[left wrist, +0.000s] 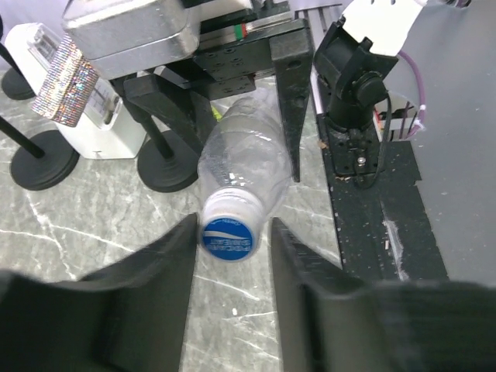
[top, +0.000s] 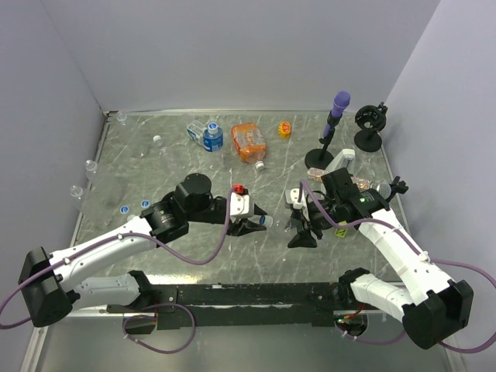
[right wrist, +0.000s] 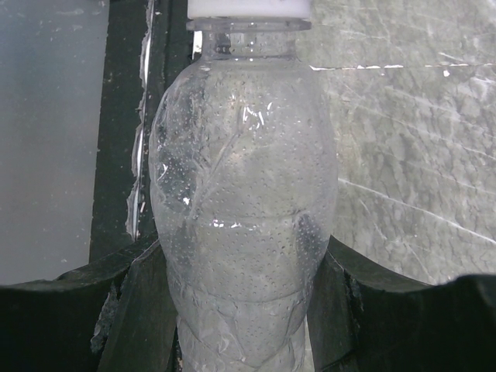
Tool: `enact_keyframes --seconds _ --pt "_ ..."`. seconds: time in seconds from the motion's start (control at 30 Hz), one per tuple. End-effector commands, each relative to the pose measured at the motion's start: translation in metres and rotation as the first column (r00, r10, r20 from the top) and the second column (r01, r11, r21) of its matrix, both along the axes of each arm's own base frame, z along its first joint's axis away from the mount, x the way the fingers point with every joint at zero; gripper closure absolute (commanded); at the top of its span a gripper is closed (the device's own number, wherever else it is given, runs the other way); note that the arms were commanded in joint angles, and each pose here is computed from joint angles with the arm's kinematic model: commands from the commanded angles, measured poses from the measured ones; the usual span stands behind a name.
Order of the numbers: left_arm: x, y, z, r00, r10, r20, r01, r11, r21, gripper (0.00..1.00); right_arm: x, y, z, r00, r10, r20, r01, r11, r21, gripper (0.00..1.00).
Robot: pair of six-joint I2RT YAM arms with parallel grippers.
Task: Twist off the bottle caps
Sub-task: Unscrew the bottle cap from the plastic bottle.
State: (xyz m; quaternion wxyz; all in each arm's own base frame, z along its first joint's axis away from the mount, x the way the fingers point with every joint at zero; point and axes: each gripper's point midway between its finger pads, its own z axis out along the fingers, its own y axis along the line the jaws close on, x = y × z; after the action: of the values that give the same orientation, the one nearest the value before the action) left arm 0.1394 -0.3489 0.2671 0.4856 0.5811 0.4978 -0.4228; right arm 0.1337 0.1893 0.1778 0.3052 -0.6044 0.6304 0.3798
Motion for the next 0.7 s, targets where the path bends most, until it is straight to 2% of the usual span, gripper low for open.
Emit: enact_keyframes --seconds 0.0,0.03,0.1,0.2,0.23,0.27,0.3,0.37,0.43,0.5,0.57,0.63,0.67 --pt "-0.004 -0.003 0.02 0.999 -0.035 0.025 0.036 0.999 -0.037 0.6 0.0 0.007 0.011 0.999 0.036 0.037 -0.038 0.998 0.049 0.84" --pt "-0.004 -0.004 0.021 0.999 -0.035 0.021 0.036 0.999 -0.04 0.64 0.0 0.007 0.011 0.999 0.034 0.038 -0.035 0.998 0.048 0.84" --pt "-0.005 -0.004 0.023 0.999 -0.036 0.007 0.036 0.998 -0.046 0.78 0.0 0.007 0.011 0.999 0.036 0.037 -0.038 0.998 0.049 0.84" --pt "-0.007 -0.004 0.023 0.998 -0.025 -0.066 0.023 0.999 -0.039 0.94 0.0 0.007 0.011 0.999 0.034 0.038 -0.035 0.998 0.048 0.84" --pt "-0.008 -0.005 0.025 0.993 -0.014 -0.116 0.01 0.999 -0.037 0.99 0.0 0.006 0.012 0.999 0.033 0.038 -0.035 0.998 0.049 0.84" --pt "-0.01 -0.004 0.022 0.982 0.006 -0.191 -0.009 1.0 -0.017 0.99 0.0 0.006 0.011 0.999 0.033 0.039 -0.035 0.998 0.049 0.84" --pt "-0.012 -0.004 0.024 0.943 0.051 -0.329 -0.055 0.998 -0.004 0.99 0.0 0.006 0.011 0.999 0.032 0.039 -0.034 0.998 0.05 0.84" --pt "-0.015 -0.004 0.028 0.849 0.109 -0.518 -0.112 0.993 0.025 0.99 0.0 0.006 0.011 0.999 0.031 0.041 -0.033 0.998 0.049 0.84" --pt "-0.017 -0.004 0.025 0.686 0.202 -0.699 -0.178 0.978 0.108 0.99 0.0 0.006 0.01 0.999 0.031 0.041 -0.033 0.998 0.049 0.84" --pt "-0.022 -0.004 0.029 0.486 0.253 -0.837 -0.204 0.964 0.172 0.99 0.0 0.006 0.009 0.999 0.031 0.038 -0.033 0.998 0.048 0.84" --pt "-0.026 -0.004 0.028 0.28 0.283 -0.917 -0.228 0.948 0.223 0.99 0.001 0.007 0.009 0.999 0.032 0.037 -0.034 0.998 0.049 0.84" --pt "-0.029 -0.005 0.031 0.168 0.269 -0.948 -0.233 0.946 0.227 0.99 0.001 0.007 0.01 0.999 0.033 0.033 -0.035 0.998 0.048 0.84" --pt "-0.027 -0.005 0.03 0.136 0.282 -0.95 -0.249 0.938 0.242 0.99 0.002 0.008 0.01 0.999 0.036 0.034 -0.037 0.998 0.048 0.84"
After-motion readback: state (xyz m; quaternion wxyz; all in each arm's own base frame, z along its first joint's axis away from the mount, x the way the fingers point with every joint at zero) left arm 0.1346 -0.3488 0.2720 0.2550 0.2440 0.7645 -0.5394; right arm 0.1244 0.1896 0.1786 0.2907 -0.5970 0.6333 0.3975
